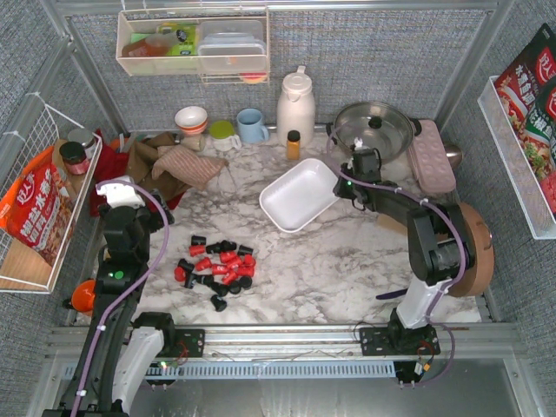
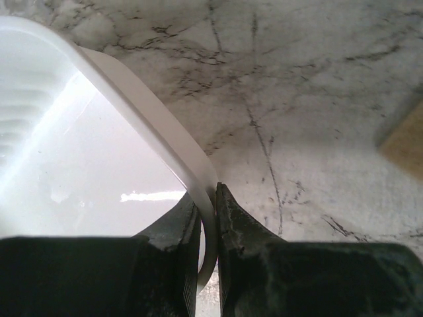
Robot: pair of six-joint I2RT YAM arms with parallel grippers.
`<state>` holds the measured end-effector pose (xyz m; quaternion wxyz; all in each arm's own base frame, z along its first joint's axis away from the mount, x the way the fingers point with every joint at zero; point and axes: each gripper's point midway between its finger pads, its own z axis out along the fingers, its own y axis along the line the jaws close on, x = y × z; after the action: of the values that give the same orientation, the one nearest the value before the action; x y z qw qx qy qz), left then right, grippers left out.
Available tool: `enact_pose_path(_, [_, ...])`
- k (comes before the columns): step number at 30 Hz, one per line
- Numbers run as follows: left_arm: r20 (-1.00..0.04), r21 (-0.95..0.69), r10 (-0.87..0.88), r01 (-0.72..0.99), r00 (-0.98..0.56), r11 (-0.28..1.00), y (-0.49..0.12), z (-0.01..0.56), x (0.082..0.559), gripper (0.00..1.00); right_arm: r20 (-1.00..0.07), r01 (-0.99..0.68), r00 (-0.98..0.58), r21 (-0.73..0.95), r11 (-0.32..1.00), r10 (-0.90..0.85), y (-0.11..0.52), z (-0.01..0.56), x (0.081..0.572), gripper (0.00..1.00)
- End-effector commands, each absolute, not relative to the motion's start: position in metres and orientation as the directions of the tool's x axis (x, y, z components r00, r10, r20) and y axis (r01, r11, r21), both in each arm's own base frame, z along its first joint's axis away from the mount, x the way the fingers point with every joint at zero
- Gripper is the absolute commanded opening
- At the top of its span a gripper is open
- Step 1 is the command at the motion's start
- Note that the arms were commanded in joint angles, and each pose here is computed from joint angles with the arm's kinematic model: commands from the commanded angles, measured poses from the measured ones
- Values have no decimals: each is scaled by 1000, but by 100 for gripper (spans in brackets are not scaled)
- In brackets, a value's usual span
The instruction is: Mix the coffee capsules in the storage basket
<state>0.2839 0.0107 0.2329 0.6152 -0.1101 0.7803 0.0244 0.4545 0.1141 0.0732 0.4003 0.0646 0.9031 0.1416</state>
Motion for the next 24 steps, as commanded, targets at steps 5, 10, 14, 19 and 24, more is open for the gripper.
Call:
enact_pose_path(5, [-972,-112,-149,-194,-184,975,9,241,286,99,-694,249,-558,384,889,456,74,76,456,0])
enact_pose_path(10, [-969,-111,-147,-184,-198,977,7,238,287,99,-663,381,-526,376,845,533,56,59,442,0])
enact_pose_path(14, [-969,-109,-147,-188,-200,976,7,237,288,99,-639,426,-516,387,818,571,54,51,439,0])
enact_pose_path(19, [-969,-105,-143,-191,-200,976,8,237,287,99,-617,466,-491,410,784,615,52,48,439,0])
enact_pose_path(24, [-969,-104,-143,-191,-202,976,8,236,287,99,-608,507,-452,426,749,652,49,48,440,0])
